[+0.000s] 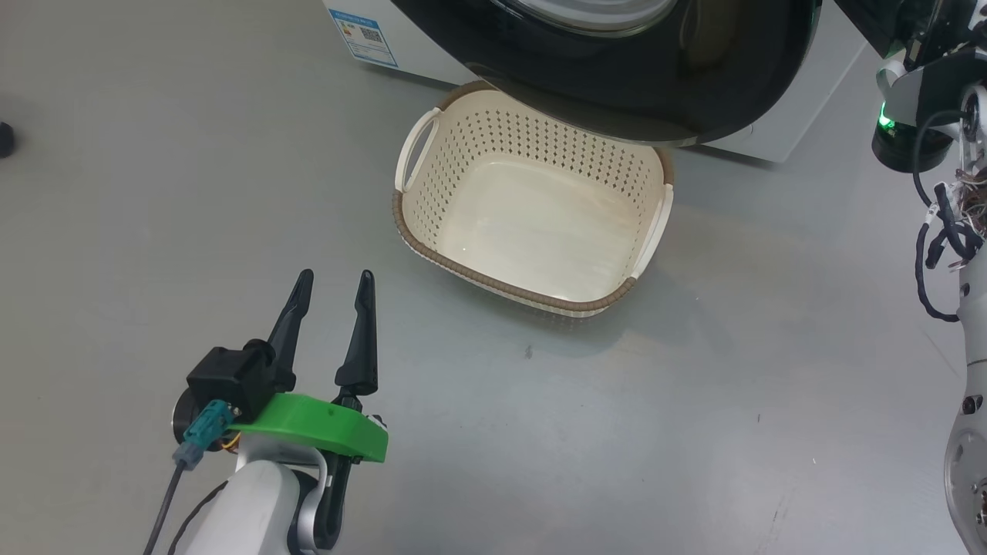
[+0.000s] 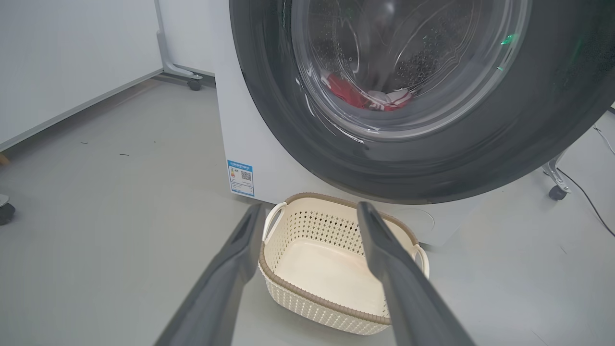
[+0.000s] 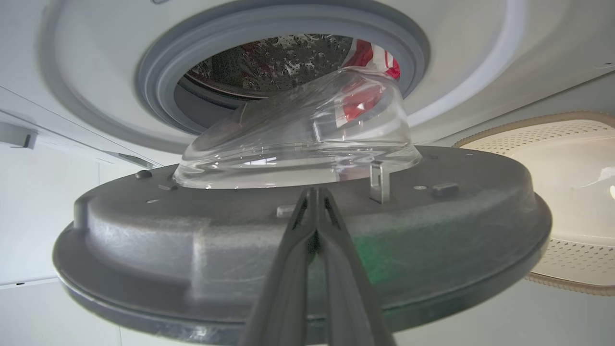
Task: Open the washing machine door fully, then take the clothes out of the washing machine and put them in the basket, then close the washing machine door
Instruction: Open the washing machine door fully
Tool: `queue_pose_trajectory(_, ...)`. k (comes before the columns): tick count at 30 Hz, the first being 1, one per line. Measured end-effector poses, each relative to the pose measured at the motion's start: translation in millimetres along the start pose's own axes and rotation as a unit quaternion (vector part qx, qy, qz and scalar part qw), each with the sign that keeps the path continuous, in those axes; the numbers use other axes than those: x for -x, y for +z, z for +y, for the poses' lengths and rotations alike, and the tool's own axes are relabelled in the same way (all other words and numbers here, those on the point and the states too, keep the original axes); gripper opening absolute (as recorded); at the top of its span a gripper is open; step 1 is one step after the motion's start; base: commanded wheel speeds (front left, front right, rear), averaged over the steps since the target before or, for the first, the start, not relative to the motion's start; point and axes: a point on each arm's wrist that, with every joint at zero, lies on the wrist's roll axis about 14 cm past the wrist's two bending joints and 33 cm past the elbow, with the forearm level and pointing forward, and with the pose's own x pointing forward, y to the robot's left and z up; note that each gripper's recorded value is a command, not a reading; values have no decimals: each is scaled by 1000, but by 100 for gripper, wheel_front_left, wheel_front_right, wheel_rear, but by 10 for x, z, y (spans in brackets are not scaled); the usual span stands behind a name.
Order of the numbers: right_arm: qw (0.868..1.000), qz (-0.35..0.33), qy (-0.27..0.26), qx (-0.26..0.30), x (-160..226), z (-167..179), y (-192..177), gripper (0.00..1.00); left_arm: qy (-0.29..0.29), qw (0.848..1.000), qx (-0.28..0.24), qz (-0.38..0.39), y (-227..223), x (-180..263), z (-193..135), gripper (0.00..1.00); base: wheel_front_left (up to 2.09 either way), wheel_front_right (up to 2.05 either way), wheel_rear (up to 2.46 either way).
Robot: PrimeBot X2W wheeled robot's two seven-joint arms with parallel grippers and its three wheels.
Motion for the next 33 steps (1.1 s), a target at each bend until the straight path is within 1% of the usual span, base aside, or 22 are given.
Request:
queue_pose_trajectory(6, 1000, 15, -3, -9, 10, -8, -56, 0, 0, 1000, -1, 0, 7, 20, 3, 100, 0, 0, 0)
queue_pose_trajectory(14, 999, 38, -9, -27, 56, -4, -225, 0, -2, 1000, -1, -13, 102, 67, -13, 100, 0, 0, 0)
queue_pose_trajectory(21, 997, 61, -25, -39, 128, -82, -452, 0, -7, 1000, 0, -27, 204, 120, -46, 100, 0, 0, 0)
queue_pose_trajectory(33, 993, 101, -35, -57, 220, -99, -881, 0, -11, 999, -1, -50, 355, 260, -74, 100, 0, 0, 0)
